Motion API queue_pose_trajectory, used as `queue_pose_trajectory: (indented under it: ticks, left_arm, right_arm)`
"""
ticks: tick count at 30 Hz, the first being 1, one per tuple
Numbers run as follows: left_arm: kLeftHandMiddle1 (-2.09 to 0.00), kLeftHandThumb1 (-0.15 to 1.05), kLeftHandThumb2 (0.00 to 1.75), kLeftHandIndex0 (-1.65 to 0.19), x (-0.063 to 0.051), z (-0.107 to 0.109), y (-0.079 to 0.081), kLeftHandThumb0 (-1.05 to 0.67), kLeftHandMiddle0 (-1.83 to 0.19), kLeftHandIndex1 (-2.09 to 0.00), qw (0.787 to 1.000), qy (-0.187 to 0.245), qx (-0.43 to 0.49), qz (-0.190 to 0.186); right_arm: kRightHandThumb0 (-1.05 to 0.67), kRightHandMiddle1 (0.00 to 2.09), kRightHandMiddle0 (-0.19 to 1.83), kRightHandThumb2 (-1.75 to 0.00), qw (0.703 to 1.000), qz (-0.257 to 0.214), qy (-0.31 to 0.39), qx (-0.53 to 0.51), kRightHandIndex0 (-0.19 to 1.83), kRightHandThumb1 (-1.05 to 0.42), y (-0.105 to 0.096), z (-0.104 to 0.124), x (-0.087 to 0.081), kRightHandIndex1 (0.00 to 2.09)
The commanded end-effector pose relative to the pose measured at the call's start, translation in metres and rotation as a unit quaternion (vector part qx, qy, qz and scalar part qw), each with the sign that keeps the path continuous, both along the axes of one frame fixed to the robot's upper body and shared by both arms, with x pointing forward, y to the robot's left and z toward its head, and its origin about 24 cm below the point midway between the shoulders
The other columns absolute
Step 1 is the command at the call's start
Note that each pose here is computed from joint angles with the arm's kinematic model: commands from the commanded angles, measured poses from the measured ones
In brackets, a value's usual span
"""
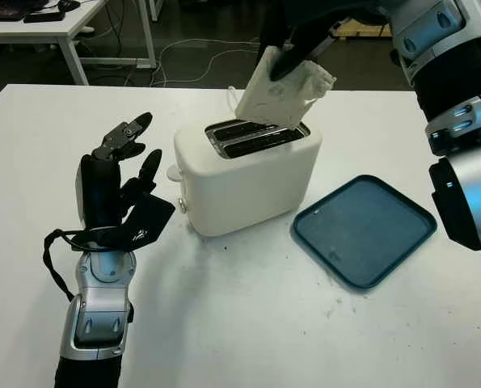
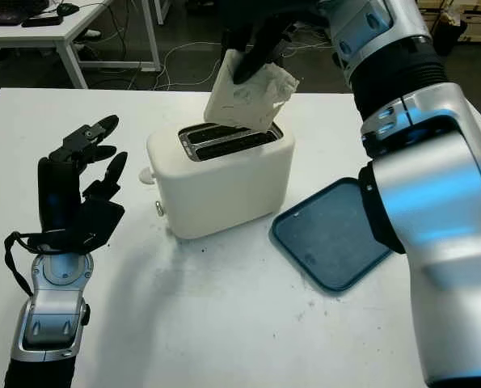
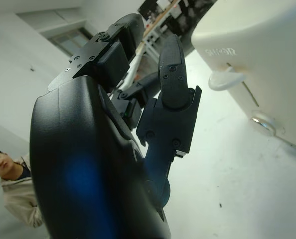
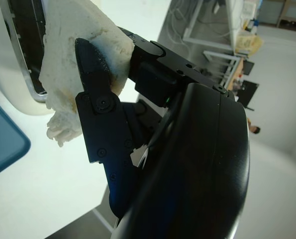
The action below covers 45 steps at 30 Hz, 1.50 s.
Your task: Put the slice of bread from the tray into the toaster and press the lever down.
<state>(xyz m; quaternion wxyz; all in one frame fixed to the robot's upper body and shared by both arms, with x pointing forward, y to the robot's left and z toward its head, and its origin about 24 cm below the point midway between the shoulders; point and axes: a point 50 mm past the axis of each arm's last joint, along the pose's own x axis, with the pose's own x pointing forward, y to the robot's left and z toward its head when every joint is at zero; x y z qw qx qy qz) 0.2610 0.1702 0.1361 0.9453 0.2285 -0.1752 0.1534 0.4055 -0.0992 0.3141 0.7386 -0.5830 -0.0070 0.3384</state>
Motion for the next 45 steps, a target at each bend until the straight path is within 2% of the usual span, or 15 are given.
queue_pose_trajectory:
  ticks: [1, 5, 12, 31, 45]
  left_arm:
    - [-0.72, 0.92, 0.29, -0.72, 0.001, 0.001, -0.002, -0.33, -0.57, -0.03, 1.000, -0.006, 0.002, -0.002]
    - [-0.72, 0.92, 0.29, -0.73, 0.000, 0.000, -0.001, -0.32, -0.57, -0.03, 1.000, -0.005, 0.004, -0.001]
    - [-0.73, 0.92, 0.28, -0.73, 0.000, 0.000, -0.002, -0.29, -0.55, -0.02, 1.000, -0.007, 0.002, -0.002]
    - [-0.76, 0.92, 0.29, -0.73, 0.000, 0.001, -0.002, -0.32, -0.54, -0.02, 1.000, -0.008, 0.006, 0.001]
    - [-0.76, 0.92, 0.29, -0.73, 0.000, 0.001, -0.004, -0.30, -0.54, -0.02, 1.000, -0.008, 0.001, 0.001]
  right_arm:
    - [-0.53, 0.04, 1.38, 0.00, 1.000, 0.007, -0.004, -0.008, 1.15, -0.87, 0.003, -0.009, 0.002, 1.11]
    - [-0.53, 0.04, 1.39, 0.00, 1.000, 0.018, -0.002, -0.018, 1.16, -0.88, 0.006, -0.017, 0.002, 1.10]
    - [-0.52, 0.03, 1.37, 0.00, 1.000, 0.018, 0.009, -0.018, 1.17, -0.87, 0.007, -0.018, 0.003, 1.07]
    - [-0.46, 0.02, 1.35, 0.00, 0.998, 0.027, 0.048, -0.043, 1.13, -0.88, 0.009, -0.040, 0.003, 1.03]
    - [-0.51, 0.03, 1.37, 0.00, 0.995, 0.055, 0.075, -0.047, 1.17, -0.87, 0.020, -0.053, 0.001, 1.03]
